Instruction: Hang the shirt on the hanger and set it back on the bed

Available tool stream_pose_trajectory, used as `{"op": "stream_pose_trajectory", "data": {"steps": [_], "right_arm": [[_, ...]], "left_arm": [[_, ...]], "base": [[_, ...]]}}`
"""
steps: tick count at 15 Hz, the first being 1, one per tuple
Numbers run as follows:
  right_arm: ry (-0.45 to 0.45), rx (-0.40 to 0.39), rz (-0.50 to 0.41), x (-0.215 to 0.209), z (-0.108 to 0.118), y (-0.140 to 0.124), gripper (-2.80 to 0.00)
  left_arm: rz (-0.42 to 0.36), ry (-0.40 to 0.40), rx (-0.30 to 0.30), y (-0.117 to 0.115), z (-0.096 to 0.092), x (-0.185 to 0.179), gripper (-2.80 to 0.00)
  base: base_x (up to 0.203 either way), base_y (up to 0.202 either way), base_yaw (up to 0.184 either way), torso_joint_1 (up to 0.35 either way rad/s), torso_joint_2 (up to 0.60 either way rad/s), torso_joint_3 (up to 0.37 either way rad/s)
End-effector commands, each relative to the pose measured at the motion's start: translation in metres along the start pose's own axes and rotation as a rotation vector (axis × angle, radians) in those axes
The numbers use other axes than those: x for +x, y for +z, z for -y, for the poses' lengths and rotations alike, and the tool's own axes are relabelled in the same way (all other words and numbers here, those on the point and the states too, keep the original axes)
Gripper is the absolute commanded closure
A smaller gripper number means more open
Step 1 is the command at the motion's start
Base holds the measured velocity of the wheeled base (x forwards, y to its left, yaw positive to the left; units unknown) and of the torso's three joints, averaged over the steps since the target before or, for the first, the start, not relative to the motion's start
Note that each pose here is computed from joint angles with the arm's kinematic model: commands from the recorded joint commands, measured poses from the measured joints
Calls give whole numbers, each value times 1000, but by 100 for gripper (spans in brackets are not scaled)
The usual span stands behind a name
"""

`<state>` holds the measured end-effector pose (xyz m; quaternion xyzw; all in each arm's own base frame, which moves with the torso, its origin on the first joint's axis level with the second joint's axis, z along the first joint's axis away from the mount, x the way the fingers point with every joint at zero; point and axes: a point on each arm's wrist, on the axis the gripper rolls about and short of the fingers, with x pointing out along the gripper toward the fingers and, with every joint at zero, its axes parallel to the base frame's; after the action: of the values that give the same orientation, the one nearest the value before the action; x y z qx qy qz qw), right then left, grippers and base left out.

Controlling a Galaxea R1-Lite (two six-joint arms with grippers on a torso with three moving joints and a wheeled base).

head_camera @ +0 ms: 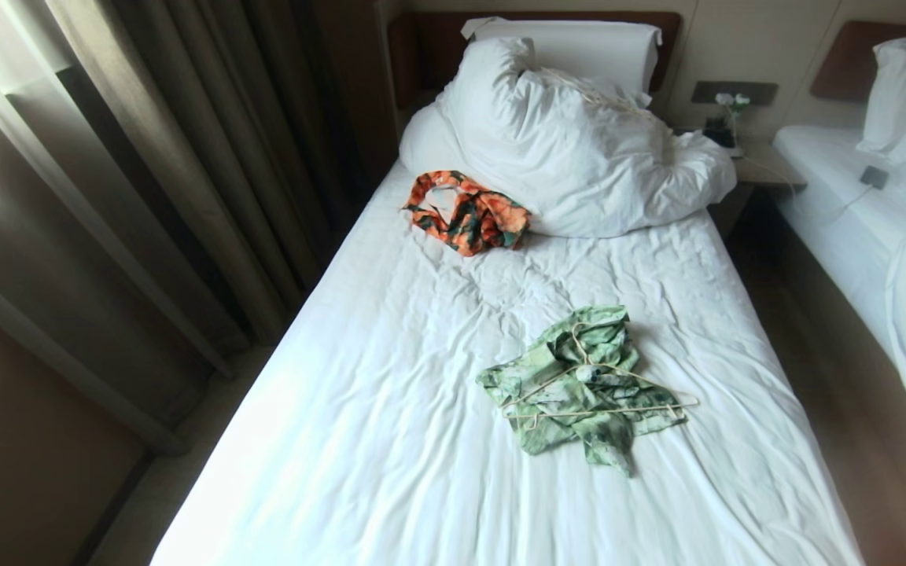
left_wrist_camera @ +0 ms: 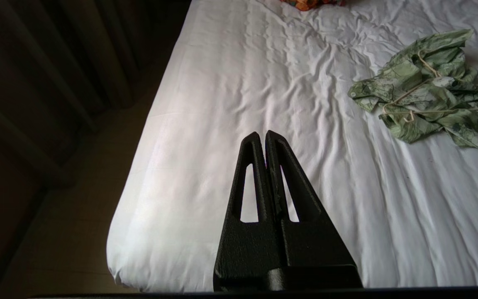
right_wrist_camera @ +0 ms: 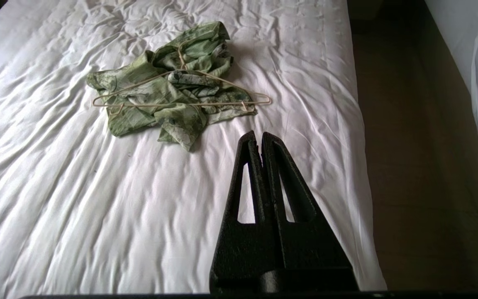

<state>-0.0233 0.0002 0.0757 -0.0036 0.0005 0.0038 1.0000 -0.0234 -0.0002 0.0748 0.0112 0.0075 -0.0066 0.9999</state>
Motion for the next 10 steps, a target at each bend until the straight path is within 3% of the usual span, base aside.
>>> {"op": "stream_pose_trajectory", "data": {"steps": [1, 10], "right_arm": [[0, 0, 1, 0, 0, 0, 0], [-3, 0, 1, 0, 0, 0, 0]], "left_arm": [[-2, -1, 0, 0, 0, 0, 0], [-2, -1, 0, 0, 0, 0, 0]], "base": [[0, 0, 0, 0, 0, 0], [0, 0, 0, 0, 0, 0]]}}
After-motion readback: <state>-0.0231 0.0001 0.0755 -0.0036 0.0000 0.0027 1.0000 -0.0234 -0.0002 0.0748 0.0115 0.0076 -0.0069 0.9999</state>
